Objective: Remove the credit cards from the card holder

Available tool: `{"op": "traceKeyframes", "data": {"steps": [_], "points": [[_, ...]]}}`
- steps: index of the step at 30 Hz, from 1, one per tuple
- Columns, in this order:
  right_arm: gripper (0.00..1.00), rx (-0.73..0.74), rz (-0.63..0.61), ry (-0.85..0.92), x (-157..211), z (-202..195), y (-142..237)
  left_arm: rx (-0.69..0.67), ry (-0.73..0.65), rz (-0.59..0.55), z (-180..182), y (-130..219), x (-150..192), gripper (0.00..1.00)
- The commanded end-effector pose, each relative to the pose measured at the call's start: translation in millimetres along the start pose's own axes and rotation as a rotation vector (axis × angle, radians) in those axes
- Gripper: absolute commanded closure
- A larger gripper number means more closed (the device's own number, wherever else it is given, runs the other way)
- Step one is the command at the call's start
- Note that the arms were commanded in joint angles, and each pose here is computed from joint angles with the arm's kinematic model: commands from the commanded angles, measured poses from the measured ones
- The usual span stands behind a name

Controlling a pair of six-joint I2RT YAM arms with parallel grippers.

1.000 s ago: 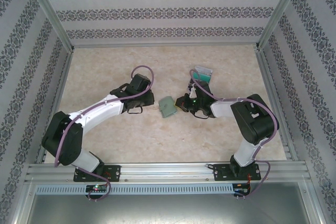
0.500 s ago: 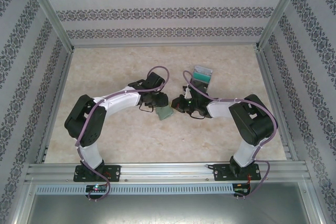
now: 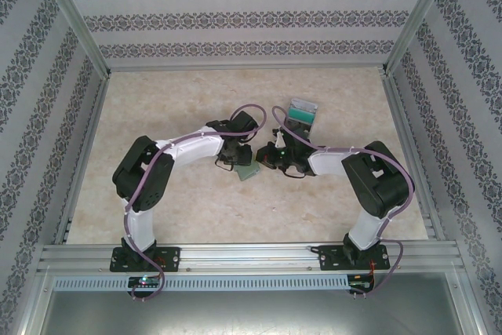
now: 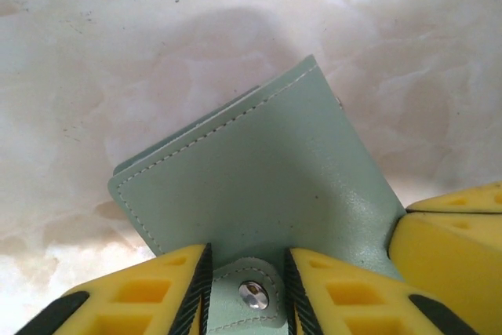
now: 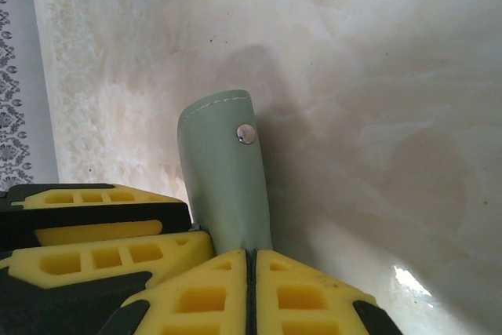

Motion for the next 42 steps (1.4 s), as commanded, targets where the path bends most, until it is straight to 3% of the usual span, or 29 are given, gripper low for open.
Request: {"op": "traceKeyframes", "data": {"steps": [1,3,4,12,20,26,29,33,38,42], "points": [[1.00,-0.041,-0.020,0.046,-1.0,19.6,3.3,-0.144,-0.062,0.106,12.9,-8.7,21.5,0.79],[1.00,-0.039,-0.025,0.047,-1.2,19.9,4.3,-0.187,-0.072,0.119,16.3,-9.7,25.0,0.97],[1.00,-0.035,-0.028,0.047,-1.5,19.5,4.7,-0.199,-0.072,0.121,18.1,-9.7,26.3,1.00],[1.00,0.010,-0.080,0.035,-3.5,7.3,12.2,-0.311,-0.004,0.015,39.3,18.9,26.1,1.00],[1.00,0.025,-0.091,0.024,-3.8,-0.8,15.8,-0.337,0.081,-0.024,62.5,32.9,31.7,1.00],[0.99,-0.020,-0.050,0.051,-2.0,9.5,12.7,-0.167,0.047,-0.102,42.3,38.7,19.4,1.00],[0.69,-0.065,-0.023,0.072,-1.0,20.9,10.5,-0.109,0.026,-0.141,34.3,46.0,13.3,1.00],[0.49,-0.097,0.023,0.083,0.1,29.7,4.1,-0.013,-0.001,-0.205,22.6,56.0,7.8,1.00],[0.36,-0.123,0.049,0.044,-1.4,28.3,-3.8,0.068,-0.007,-0.265,14.1,65.5,4.9,1.00],[0.34,-0.173,0.080,0.022,-2.0,31.4,-8.4,0.114,-0.005,-0.297,9.0,70.7,2.5,1.00]]}}
Point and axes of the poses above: each hand's point on the last joint's axis, 136 mm out from that joint toward the fingers, its own y axis back along the fingers, its own z axis along the line the jaws close on, x = y × z, the point moved 5 cm from there along y, back along the fingers, and after that the axes turned 15 degrees about -y, right-handed, at the moved point
